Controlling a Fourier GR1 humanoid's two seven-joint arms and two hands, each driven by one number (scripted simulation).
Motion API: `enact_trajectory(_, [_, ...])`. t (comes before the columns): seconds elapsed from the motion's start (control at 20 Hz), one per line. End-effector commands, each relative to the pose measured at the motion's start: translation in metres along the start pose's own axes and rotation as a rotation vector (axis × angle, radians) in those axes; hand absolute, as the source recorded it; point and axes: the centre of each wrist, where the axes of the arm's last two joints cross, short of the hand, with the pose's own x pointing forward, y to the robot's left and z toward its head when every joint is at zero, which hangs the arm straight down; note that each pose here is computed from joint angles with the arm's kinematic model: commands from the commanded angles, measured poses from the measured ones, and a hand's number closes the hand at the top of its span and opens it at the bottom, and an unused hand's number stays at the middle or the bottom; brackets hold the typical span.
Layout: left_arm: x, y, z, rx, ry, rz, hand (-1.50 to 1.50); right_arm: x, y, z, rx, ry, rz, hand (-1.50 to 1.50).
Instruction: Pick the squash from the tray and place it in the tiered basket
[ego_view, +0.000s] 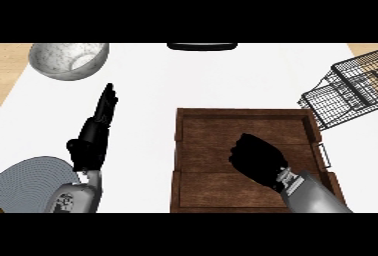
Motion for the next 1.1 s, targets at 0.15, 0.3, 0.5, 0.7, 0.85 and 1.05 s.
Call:
enact_trajectory(0.15, [0.0, 0.001, 0.002, 0.018, 0.005, 0.01, 0.0, -0.031, 0.052, 0.048, -0.015, 0.291, -0.155, 1.5])
enact_trajectory(0.3, [-0.003, 0.003, 0.01, 0.074, 0.013, 0.0, 0.0, -0.067, 0.103, 0.099, 0.063, 0.537, -0.317, 1.5])
enact_trajectory(0.5, [0.0, 0.011, 0.019, 0.037, 0.016, 0.0, 0.0, -0.08, 0.124, 0.154, -0.045, 0.691, -0.357, 1.5])
enact_trajectory(0.7, [-0.002, 0.0, 0.01, 0.019, 0.015, 0.007, 0.0, -0.077, 0.083, 0.182, -0.184, 0.767, -0.385, 1.5])
enact_trajectory(0.85, [-0.001, 0.009, 0.011, 0.023, 0.023, -0.004, 0.0, -0.088, 0.051, 0.219, -0.251, 0.807, -0.379, 1.5])
enact_trajectory(1.05, [-0.008, -0.004, 0.014, 0.024, 0.015, -0.013, 0.0, -0.096, 0.02, 0.262, -0.39, 0.853, -0.398, 1.5])
